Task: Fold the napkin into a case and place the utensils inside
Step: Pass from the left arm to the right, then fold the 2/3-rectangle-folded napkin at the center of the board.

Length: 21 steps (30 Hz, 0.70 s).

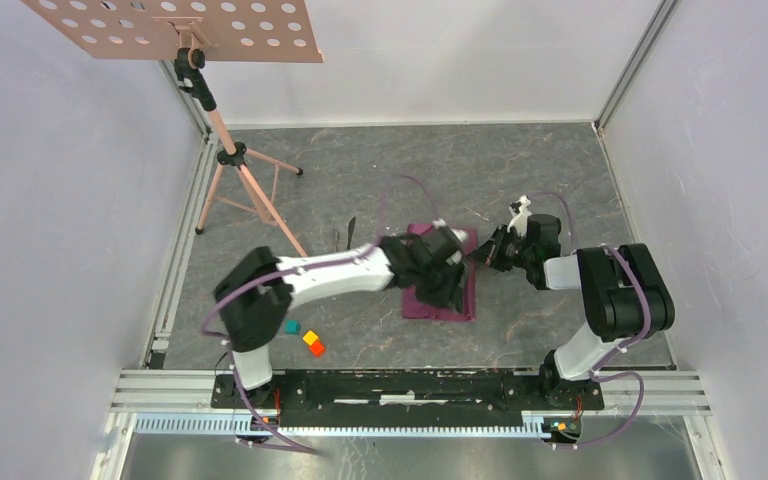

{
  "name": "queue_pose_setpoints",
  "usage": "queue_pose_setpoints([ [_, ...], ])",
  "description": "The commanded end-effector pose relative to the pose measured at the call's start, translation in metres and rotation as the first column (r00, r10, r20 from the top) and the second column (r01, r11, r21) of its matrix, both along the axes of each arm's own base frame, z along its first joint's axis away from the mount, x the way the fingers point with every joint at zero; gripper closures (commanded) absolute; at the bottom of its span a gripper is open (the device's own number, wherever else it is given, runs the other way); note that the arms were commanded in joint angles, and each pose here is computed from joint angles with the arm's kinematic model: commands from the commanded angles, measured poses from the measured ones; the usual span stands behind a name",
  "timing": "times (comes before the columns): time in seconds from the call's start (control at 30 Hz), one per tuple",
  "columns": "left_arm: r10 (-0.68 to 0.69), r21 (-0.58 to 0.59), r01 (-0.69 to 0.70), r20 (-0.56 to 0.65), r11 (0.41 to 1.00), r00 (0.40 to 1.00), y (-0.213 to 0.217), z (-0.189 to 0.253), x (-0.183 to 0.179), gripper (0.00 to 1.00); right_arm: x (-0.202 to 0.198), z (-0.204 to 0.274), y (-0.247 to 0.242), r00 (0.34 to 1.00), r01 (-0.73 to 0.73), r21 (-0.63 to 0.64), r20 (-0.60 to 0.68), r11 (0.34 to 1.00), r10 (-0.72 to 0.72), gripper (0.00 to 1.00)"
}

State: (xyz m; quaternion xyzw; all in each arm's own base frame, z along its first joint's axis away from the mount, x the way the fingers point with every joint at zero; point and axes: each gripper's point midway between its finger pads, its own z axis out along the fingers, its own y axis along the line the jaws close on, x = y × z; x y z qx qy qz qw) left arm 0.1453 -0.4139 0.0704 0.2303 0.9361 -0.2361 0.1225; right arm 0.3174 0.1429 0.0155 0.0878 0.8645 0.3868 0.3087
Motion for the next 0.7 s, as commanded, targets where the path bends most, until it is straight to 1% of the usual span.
queue_pose_setpoints([
  [0.0,0.190,-0.342,-0.187,-0.026,0.921,0.981,0.004,0.062,0.080,0.44,0.007,-0.003,-0.015,0.997,-0.068,-0.191,0.024,0.979,0.074,1.00],
  [0.03,0.229,-0.363,-0.226,-0.034,0.904,0.973,0.010,0.062,0.098,0.47,0.010,-0.001,-0.016,0.996,-0.073,-0.208,0.029,0.975,0.080,1.00],
  [0.13,0.305,-0.412,-0.295,-0.044,0.862,0.951,0.016,0.057,0.139,0.68,0.016,0.004,-0.014,0.994,-0.087,-0.244,0.038,0.966,0.100,1.00],
  [0.2,0.332,-0.420,-0.318,-0.042,0.850,0.942,0.014,0.048,0.161,0.79,0.019,0.005,-0.012,0.994,-0.092,-0.274,0.036,0.957,0.106,1.00],
  [0.27,0.351,-0.415,-0.338,-0.047,0.845,0.935,0.012,0.038,0.178,0.86,0.022,0.008,-0.011,0.993,-0.094,-0.303,0.038,0.948,0.111,1.00],
  [0.37,0.355,-0.419,-0.352,-0.074,0.837,0.932,0.006,0.024,0.194,0.92,0.027,0.012,-0.012,0.994,-0.088,-0.330,0.038,0.940,0.106,1.00],
  [0.43,0.361,-0.400,-0.365,-0.089,0.841,0.928,0.004,0.009,0.198,0.93,0.030,0.015,-0.014,0.994,-0.082,-0.352,0.041,0.932,0.103,1.00],
  [0.53,0.391,-0.354,-0.403,-0.111,0.844,0.914,0.009,-0.012,0.199,0.95,0.031,0.021,-0.014,0.994,-0.077,-0.377,0.044,0.923,0.101,1.00],
  [0.67,0.445,-0.274,-0.469,-0.149,0.839,0.883,0.022,-0.040,0.198,0.97,0.038,0.038,-0.009,0.992,-0.059,-0.413,0.080,0.909,0.101,1.00],
])
